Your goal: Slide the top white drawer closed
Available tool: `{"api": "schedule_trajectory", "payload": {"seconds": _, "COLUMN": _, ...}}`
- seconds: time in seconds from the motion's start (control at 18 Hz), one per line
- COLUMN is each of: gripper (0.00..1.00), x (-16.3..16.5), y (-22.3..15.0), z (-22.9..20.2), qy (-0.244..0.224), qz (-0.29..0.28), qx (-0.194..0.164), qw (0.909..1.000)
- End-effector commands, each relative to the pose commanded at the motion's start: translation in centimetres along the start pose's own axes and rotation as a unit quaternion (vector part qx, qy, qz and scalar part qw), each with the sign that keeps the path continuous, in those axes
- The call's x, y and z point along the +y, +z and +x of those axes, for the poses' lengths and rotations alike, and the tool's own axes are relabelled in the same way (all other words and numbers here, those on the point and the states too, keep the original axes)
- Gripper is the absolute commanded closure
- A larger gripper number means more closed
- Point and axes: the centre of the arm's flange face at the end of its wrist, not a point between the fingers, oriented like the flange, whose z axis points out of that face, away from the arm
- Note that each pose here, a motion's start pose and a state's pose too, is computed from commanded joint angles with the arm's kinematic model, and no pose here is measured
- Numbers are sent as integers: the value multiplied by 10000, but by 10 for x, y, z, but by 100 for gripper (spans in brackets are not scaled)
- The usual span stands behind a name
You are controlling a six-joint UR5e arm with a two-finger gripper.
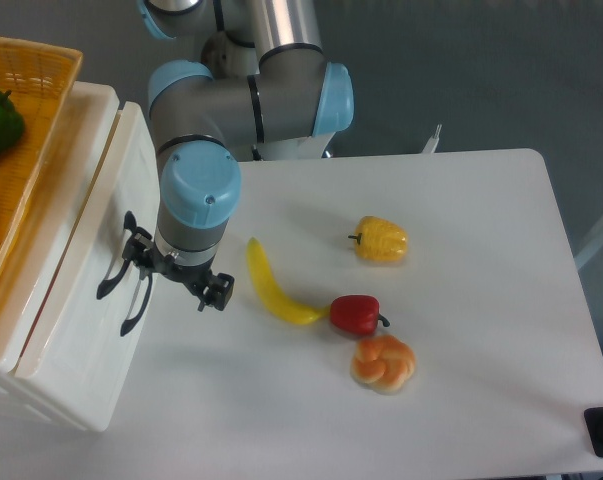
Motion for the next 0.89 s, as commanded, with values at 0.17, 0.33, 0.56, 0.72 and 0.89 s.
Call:
{"api": "schedule_trajectory", "payload": {"seconds": 0.17, "gripper": 0, "x": 8, "y": -15, "z": -27, "qy": -73, "qz": 117, "qx": -80, "qw": 9999}}
{"api": "schedule_trajectory", "payload": {"seconds": 0.33, "gripper": 0, "x": 21, "y": -36, "z": -62, "qy": -114, "qz": 262, "qx": -205, "qw": 9994}}
{"api": "schedule_trajectory", "payload": {"seconds": 0.56, "gripper": 0, "x": 46, "y": -60, "z": -102, "qy": 432, "qz": 226, "qx": -522, "qw": 9974}}
{"api": "schedule_trajectory", "payload": {"seconds": 0.72, "gripper": 0, "x": 64, "y": -74, "z": -127, "qy": 709, "qz": 175, "qx": -705, "qw": 9948}}
{"api": "schedule_trajectory", "payload": {"seconds": 0.89, "gripper": 0, "x": 90, "y": -86, "z": -157, "qy": 1296, "qz": -82, "qx": -928, "qw": 9872}}
